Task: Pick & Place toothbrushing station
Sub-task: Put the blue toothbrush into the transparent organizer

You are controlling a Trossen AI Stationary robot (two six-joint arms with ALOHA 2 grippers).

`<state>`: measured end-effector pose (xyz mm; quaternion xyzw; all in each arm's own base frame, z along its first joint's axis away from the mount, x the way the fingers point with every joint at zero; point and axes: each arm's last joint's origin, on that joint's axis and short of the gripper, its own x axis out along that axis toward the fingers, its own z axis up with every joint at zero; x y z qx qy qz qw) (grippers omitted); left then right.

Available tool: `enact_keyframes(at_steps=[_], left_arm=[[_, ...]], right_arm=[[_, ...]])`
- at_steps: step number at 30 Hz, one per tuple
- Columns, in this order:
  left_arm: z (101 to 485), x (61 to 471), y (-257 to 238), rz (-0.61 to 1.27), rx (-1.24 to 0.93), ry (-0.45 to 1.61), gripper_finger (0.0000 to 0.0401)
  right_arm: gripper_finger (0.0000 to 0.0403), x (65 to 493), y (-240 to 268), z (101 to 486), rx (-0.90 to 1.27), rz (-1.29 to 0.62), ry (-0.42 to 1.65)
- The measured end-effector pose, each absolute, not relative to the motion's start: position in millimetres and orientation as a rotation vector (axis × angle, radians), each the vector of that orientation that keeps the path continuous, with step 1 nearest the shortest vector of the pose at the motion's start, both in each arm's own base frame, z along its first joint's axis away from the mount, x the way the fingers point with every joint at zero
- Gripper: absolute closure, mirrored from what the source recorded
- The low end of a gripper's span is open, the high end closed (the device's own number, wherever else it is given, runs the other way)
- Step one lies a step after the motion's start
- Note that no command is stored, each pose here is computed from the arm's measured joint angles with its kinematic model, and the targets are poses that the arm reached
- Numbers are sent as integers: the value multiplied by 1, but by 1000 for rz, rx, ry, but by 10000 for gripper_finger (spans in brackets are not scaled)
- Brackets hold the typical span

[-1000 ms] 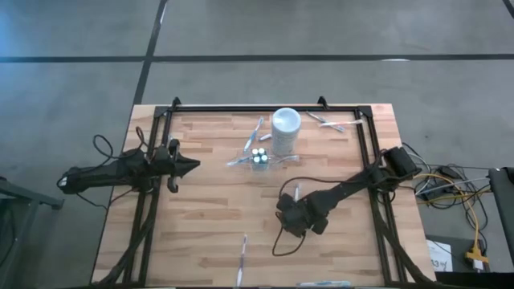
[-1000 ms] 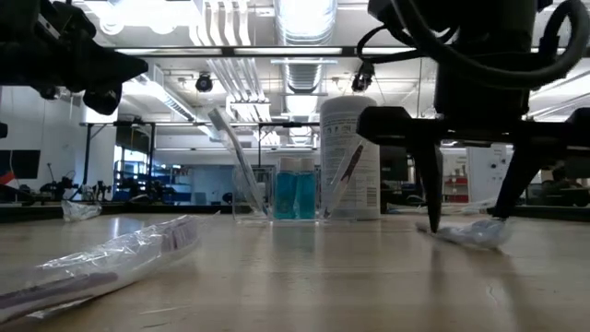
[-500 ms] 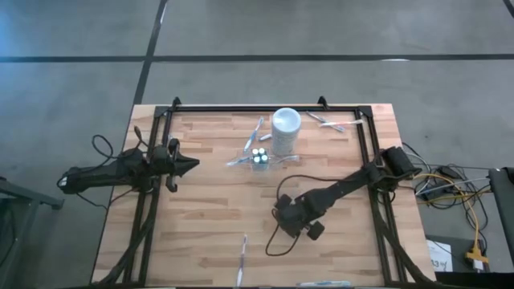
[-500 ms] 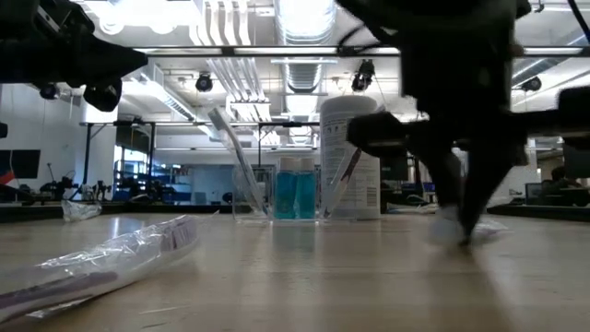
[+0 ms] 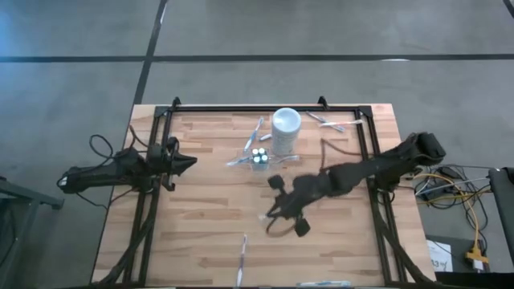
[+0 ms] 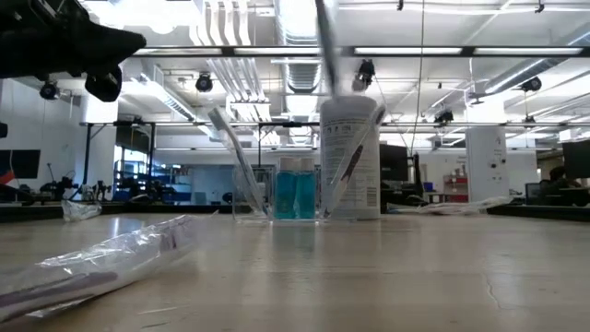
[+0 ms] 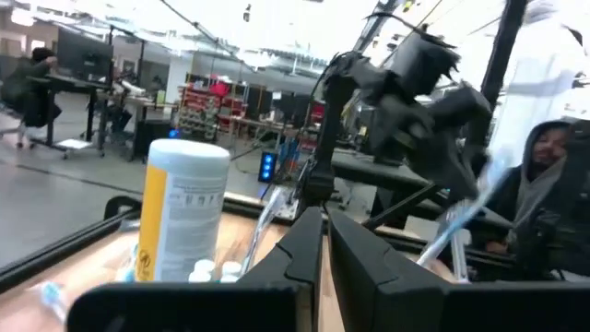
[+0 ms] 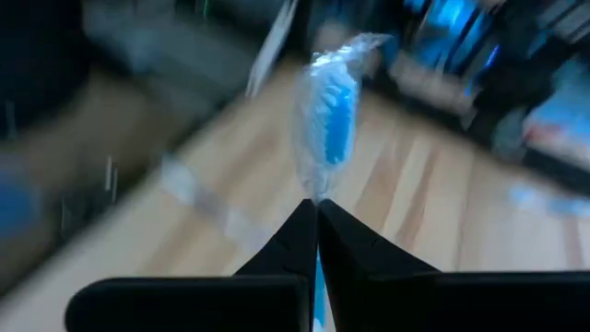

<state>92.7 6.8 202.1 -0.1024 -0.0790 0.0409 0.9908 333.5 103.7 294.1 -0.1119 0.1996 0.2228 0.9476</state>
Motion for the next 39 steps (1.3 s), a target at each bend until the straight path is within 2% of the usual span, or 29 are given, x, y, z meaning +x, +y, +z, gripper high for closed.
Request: enact_keyframes(at_steps=[4,9,18,22,25,31,39], left_arm=[[202,95,6,43,-207,-148,375],[206,104,1,-84,-205,-124,354],[235,128,-1,-107,-180,-12,225],[249,145,0,-90,-163,33,168],[255,160,-1,-116,-161,76,140],[256,184,-4,-149,-159,171,118],[265,197,-6,-144,-91,168,118]], right_arm=[[395,336,81,315,-88,415,206],[395,344,55,308,-50,333,151],[395,378,27,277,-16,242,140],[394,395,22,278,-22,227,117],[394,404,18,279,-52,218,107],[394,413,12,285,-71,202,82],[394,415,0,286,-71,175,101]])
